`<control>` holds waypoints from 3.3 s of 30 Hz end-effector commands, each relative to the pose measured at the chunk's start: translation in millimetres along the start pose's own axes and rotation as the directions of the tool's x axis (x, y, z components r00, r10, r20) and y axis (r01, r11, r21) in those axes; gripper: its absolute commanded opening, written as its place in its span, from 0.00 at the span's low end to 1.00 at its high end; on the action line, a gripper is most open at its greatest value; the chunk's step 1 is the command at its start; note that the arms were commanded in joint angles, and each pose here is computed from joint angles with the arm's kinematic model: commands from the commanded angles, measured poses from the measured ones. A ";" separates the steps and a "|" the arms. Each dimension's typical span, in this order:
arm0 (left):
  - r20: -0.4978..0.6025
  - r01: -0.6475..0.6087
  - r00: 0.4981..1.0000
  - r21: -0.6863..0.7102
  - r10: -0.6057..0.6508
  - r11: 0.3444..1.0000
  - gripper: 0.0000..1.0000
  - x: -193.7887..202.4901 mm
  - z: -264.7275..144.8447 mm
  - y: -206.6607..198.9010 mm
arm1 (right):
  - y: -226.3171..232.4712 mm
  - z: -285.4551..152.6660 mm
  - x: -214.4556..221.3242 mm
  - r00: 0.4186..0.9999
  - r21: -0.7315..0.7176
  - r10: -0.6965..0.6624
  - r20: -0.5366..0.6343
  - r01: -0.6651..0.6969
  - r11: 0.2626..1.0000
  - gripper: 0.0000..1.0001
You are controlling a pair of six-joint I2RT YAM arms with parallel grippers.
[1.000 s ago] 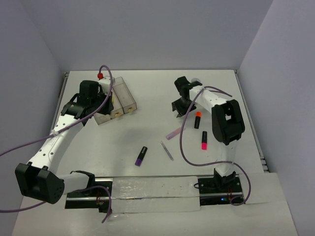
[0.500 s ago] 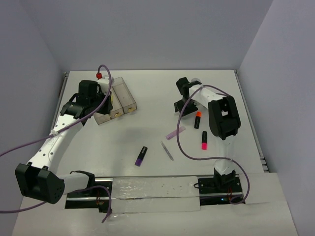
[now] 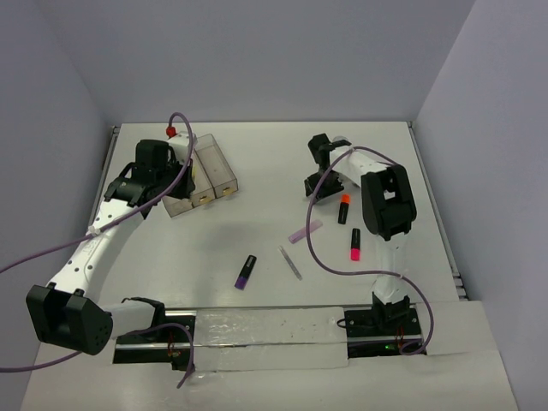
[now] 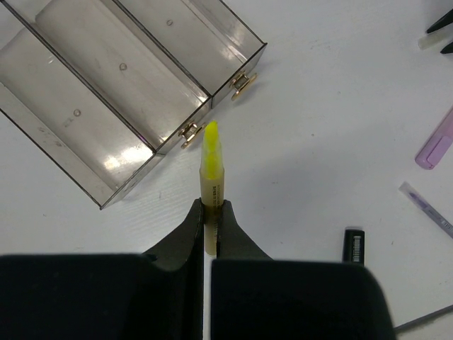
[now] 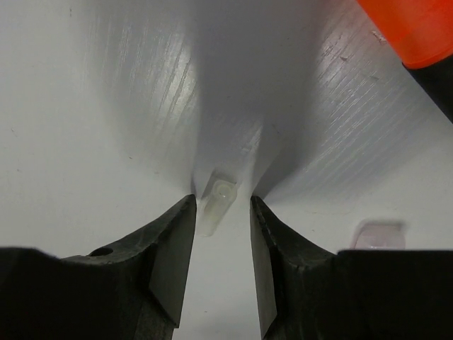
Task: Sort the stationery into containers
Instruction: Close the pen cap on the pen.
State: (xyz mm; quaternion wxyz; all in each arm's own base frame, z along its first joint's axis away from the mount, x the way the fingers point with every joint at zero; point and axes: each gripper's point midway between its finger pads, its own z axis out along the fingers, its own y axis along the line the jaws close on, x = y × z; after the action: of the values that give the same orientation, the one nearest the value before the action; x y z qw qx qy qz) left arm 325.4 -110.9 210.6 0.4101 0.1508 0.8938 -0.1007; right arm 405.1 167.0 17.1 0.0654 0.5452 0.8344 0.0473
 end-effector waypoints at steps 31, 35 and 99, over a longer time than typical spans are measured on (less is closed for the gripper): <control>0.206 -0.211 0.970 0.444 0.130 0.871 0.00 -61.5 -70.5 -80.9 | 110.5 -445.0 86.2 0.526 -0.380 0.074 0.847 0.699 -0.606 0.00; 0.153 -0.186 0.981 0.562 0.119 0.806 0.00 -53.0 -82.9 -99.8 | 72.4 -499.3 132.0 0.536 -0.240 0.138 0.833 0.574 -0.783 0.00; 0.262 -0.254 0.955 0.471 0.141 0.845 0.00 -80.0 -105.0 -91.0 | 35.5 -407.4 245.3 0.520 -0.471 -0.287 0.804 0.265 -0.841 0.00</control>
State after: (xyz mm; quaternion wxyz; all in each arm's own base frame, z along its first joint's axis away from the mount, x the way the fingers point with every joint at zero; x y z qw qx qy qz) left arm 263.7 -180.6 317.8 0.4161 0.3192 0.7915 -0.3139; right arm 290.0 403.2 397.2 0.4812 -0.2908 0.4927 0.6642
